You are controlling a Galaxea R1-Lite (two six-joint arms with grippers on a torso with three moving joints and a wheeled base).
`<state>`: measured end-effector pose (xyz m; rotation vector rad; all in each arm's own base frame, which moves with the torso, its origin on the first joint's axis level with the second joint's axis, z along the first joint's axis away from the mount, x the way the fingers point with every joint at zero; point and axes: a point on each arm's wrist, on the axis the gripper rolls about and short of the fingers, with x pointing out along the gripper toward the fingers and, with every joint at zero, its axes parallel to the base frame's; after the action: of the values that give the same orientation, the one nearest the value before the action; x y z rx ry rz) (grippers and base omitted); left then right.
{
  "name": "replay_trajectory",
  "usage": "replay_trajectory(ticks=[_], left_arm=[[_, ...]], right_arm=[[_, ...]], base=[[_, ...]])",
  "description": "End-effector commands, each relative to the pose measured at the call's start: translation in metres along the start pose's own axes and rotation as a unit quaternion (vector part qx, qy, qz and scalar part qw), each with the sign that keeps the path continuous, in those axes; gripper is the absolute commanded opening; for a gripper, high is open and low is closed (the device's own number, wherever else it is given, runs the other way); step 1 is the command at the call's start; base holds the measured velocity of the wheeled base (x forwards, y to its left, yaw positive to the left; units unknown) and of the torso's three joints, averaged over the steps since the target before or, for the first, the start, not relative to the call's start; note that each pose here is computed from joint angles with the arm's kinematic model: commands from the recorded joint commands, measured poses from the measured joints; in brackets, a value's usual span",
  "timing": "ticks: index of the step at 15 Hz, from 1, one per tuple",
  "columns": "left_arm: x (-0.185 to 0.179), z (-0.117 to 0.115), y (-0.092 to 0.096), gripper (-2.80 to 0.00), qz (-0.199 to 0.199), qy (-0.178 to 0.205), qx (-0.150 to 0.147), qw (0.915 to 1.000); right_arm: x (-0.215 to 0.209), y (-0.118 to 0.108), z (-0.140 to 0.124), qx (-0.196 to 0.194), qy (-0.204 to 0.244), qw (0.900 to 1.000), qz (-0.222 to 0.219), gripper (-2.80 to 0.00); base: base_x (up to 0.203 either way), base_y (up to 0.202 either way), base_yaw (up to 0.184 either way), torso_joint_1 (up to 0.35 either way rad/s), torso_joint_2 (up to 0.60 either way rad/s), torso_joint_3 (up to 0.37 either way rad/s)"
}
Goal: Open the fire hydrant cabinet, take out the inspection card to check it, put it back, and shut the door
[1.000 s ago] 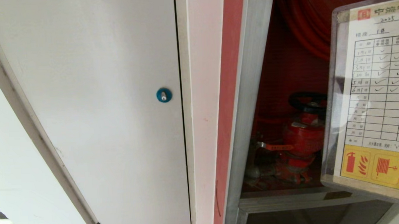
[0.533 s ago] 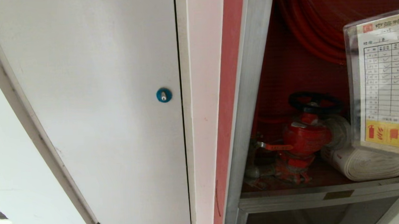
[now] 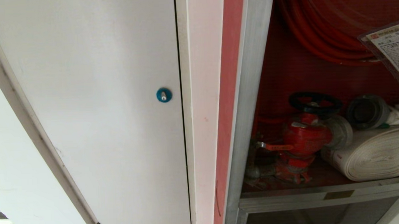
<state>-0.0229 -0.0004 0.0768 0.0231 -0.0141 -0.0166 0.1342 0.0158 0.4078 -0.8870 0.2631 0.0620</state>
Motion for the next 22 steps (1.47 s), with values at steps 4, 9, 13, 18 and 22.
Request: replay_trajectory(ticks=[4,9,13,18,22], left_arm=[[0.0,-0.002,0.0,-2.8,0.0,0.002,0.0,1.0],[0.0,-0.002,0.0,-2.8,0.0,0.003,0.0,1.0],[0.0,-0.002,0.0,-2.8,0.0,0.002,0.0,1.0],[0.0,-0.002,0.0,-2.8,0.0,0.002,0.001,1.0],[0.0,-0.002,0.0,-2.8,0.0,0.002,0.0,1.0]], right_arm=[[0.029,0.009,0.012,-0.188,0.015,0.982,0.023,-2.8],[0.058,0.042,0.022,-0.227,-0.002,0.97,0.084,-2.8],[0.095,0.062,0.023,-0.248,-0.017,0.968,0.034,-2.8],[0.126,0.085,0.017,-0.283,-0.025,0.959,0.019,-2.8],[0.133,0.094,0.012,-0.293,-0.029,0.955,0.018,-2.8]], base=[[0.0,0.0,0.0,0.0,0.0,0.0],[0.0,0.0,0.0,0.0,0.0,0.0],[0.0,0.0,0.0,0.0,0.0,0.0],[0.0,0.0,0.0,0.0,0.0,0.0],[0.0,0.0,0.0,0.0,0.0,0.0]])
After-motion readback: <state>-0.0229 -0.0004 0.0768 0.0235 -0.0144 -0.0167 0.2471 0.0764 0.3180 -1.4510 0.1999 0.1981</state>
